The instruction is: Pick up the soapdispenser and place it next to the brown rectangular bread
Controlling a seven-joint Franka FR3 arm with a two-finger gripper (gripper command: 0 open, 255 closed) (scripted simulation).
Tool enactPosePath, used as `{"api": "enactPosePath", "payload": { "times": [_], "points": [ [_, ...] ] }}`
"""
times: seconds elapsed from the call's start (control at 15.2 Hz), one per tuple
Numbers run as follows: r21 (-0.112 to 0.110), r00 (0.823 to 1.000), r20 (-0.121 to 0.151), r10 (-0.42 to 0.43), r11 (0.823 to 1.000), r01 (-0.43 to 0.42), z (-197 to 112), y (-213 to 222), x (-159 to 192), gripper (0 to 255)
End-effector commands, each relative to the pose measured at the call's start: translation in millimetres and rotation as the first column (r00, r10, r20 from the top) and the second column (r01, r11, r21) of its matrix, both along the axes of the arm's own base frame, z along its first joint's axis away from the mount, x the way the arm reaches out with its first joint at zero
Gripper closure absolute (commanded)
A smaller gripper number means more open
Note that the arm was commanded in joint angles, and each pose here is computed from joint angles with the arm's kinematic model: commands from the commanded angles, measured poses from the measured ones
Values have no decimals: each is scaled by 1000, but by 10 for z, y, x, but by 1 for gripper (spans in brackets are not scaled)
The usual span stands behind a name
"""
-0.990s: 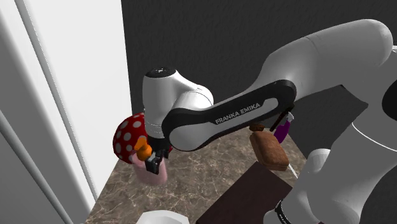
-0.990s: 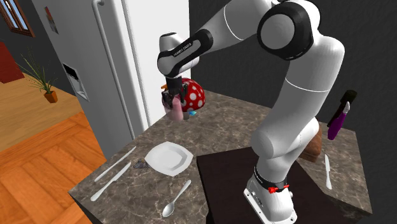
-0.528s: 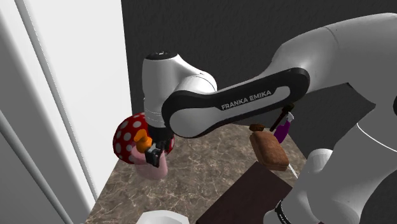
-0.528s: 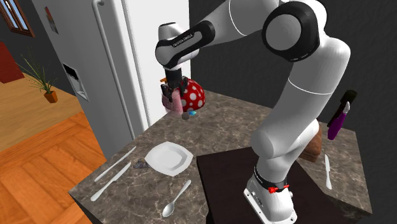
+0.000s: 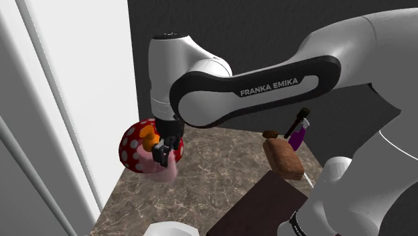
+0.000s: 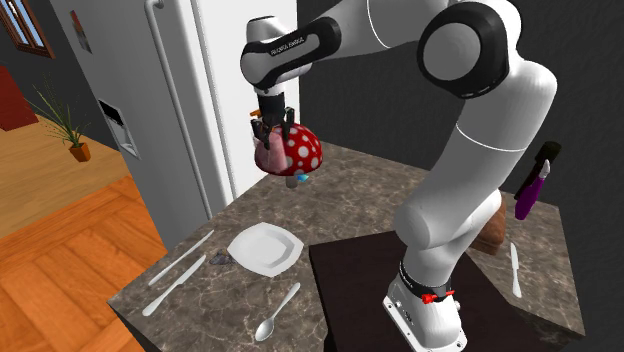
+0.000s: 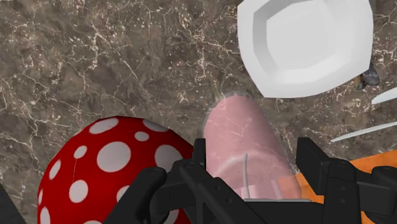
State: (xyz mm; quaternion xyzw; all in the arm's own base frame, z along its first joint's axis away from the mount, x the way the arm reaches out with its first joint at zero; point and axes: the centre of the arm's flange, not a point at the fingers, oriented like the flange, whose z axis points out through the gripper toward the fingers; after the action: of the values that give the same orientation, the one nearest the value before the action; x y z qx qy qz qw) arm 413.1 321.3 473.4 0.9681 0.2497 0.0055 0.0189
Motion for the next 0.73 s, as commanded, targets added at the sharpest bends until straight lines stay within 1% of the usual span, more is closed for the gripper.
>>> {"api": "enactPosePath", "payload": {
  "times": [0.0,0.66],
  "points": [
    [0,1000,0,0,1000,0,94,4,-2,255],
    [0,1000,0,0,1000,0,99,-1310,-131,255]
  ]
}}
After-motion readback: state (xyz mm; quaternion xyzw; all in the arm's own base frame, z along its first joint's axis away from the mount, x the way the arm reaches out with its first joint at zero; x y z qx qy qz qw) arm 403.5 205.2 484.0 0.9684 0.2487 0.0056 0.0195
